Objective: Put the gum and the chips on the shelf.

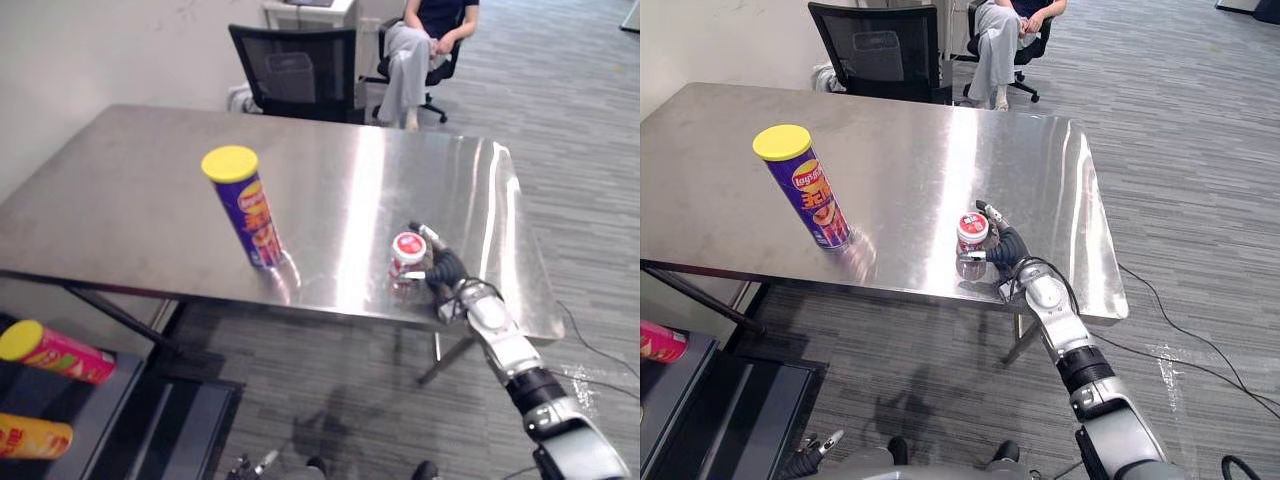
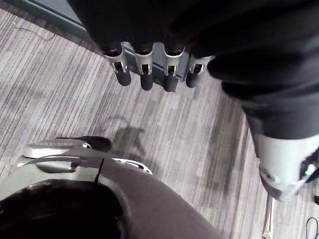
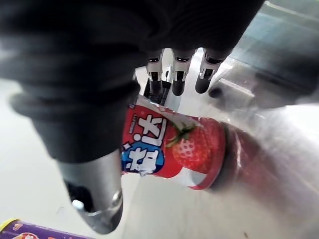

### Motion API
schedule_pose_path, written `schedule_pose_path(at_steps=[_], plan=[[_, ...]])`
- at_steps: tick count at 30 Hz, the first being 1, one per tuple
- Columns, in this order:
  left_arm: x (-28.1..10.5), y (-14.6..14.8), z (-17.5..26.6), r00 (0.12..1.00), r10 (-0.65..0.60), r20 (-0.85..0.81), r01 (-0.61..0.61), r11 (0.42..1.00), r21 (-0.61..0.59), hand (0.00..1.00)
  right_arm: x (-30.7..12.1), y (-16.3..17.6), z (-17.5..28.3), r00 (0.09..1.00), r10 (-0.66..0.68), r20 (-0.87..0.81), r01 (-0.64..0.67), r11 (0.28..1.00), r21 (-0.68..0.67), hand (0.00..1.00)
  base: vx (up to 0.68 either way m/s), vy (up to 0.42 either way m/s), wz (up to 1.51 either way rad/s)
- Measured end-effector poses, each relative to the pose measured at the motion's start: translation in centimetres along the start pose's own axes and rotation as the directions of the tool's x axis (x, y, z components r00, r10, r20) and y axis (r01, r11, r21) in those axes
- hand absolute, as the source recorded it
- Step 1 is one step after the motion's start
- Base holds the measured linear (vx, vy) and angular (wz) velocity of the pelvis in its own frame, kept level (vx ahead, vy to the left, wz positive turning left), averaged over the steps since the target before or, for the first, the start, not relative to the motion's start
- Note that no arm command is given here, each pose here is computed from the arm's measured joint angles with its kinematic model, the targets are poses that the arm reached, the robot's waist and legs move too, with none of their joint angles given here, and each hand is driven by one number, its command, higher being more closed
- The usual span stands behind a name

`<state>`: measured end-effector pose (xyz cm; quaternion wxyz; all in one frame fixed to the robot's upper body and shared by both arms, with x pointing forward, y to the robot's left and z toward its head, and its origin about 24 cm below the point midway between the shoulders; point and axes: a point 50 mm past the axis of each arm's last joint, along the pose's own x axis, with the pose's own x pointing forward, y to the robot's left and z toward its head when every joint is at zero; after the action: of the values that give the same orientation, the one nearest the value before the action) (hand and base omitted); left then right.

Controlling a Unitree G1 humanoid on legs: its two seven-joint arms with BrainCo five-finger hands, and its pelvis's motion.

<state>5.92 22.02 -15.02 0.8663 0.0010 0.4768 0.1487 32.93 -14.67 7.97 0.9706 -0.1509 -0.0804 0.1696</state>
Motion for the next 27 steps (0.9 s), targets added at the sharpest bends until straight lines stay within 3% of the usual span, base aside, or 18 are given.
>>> schedule_pose_path(at_steps=[1,2,24,27], plan=[[0.0,0.0,0.1,1.0,-0.001,0.003,0.001,1.0,-0.001,0.0,0.1,0.0,0.1,1.0,0.0,0.002,0.0,1.0,-0.001,0.0,0.0,0.0,0.0],[0.0,-0.1,0.1,1.0,-0.001,0.004,0.001,1.0,-0.001,0.0,0.1,0.0,0.1,1.0,0.001,0.004,-0.001,1.0,0.0,1.0,0.0,0.0,0.0],[0.0,-0.2,0.3,1.0,-0.009,0.016,0.008,1.0,0.021,0.0,1.6,1.5,1.0,0.999,-0.025,0.03,0.023,0.999,0.046,1.0,0.0,0.0,0.0],[0.0,-0.2,0.3,1.0,-0.008,0.016,0.008,1.0,0.021,0.0,1.6,1.4,2.5,0.995,-0.039,0.096,0.034,0.998,0.058,1.0,0.0,0.0,0.0]])
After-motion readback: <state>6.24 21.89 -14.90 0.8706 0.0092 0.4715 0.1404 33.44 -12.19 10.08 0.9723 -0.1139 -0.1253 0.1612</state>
